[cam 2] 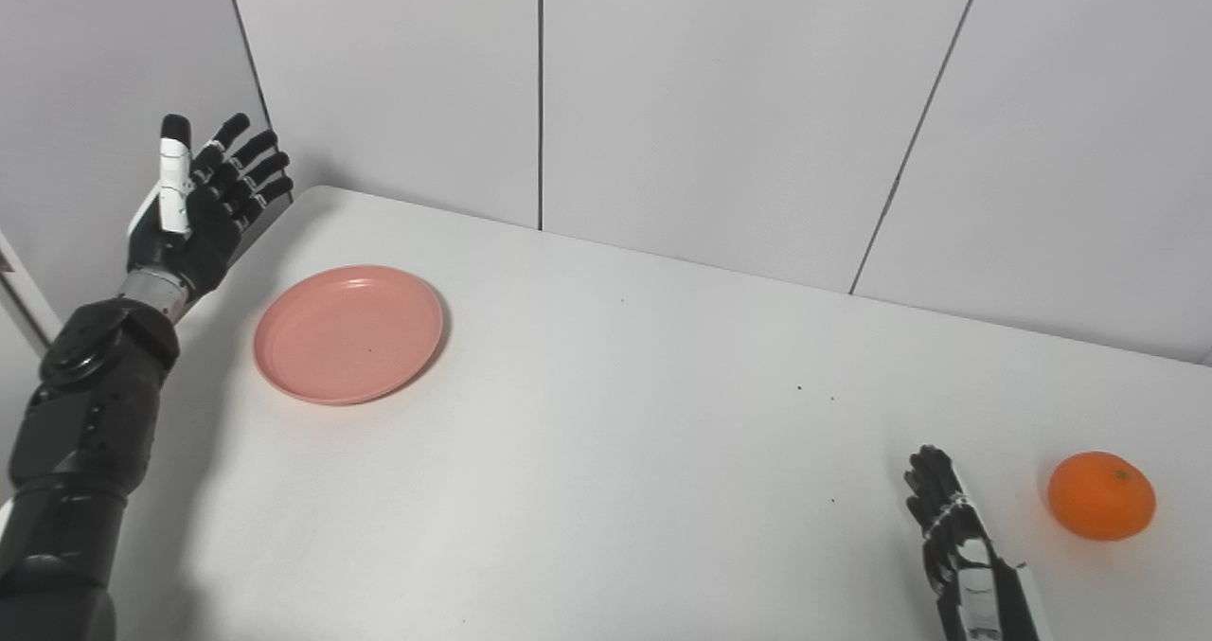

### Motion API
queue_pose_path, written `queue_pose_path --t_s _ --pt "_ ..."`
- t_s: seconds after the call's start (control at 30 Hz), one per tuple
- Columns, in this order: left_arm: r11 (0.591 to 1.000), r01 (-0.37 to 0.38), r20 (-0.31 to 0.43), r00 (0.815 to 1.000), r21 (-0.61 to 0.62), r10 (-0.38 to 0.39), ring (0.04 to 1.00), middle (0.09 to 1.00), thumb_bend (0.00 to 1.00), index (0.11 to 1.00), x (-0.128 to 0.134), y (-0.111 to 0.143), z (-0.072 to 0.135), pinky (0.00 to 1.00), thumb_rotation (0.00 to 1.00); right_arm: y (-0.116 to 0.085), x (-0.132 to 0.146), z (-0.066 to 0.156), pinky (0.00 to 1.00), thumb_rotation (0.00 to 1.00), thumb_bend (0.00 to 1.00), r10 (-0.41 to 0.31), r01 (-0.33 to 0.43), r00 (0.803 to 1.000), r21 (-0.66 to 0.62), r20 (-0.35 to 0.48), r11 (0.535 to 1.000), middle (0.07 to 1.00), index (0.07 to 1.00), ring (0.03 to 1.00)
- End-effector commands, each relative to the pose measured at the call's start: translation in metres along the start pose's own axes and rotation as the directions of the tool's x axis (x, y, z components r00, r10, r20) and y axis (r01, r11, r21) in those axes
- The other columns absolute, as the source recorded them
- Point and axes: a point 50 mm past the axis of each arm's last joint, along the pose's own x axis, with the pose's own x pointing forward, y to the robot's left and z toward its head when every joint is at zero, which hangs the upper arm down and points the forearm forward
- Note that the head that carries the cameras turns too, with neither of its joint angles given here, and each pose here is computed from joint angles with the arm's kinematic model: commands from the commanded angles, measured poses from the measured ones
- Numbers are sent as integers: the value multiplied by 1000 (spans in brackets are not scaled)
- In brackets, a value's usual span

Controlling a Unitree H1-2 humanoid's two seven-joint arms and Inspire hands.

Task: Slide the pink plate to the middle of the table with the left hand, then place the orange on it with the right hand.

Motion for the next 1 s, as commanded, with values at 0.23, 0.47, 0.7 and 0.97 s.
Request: queue_pose_path --t_s 0.23,0.47,0.7,0.97 --pt "995 20 75 997 97 -28 900 909 1000 959 14 12 25 911 882 13 -30 -38 1000 1000 814 -16 25 991 62 -136 998 952 935 967" --pt "994 28 17 999 108 -30 890 916 1000 978 7 13 -1 872 901 12 -30 -38 1000 1000 826 -19 28 990 60 -142 998 948 928 955" --pt "993 2 -16 1000 115 0 881 908 1000 975 3 19 -17 868 904 12 -31 -37 1000 1000 830 -16 25 989 61 -146 998 948 927 956" --pt "995 -3 -48 999 105 8 840 873 1000 930 -2 32 -34 806 867 12 -30 -38 1000 1000 819 -17 26 989 58 -149 998 948 927 951"
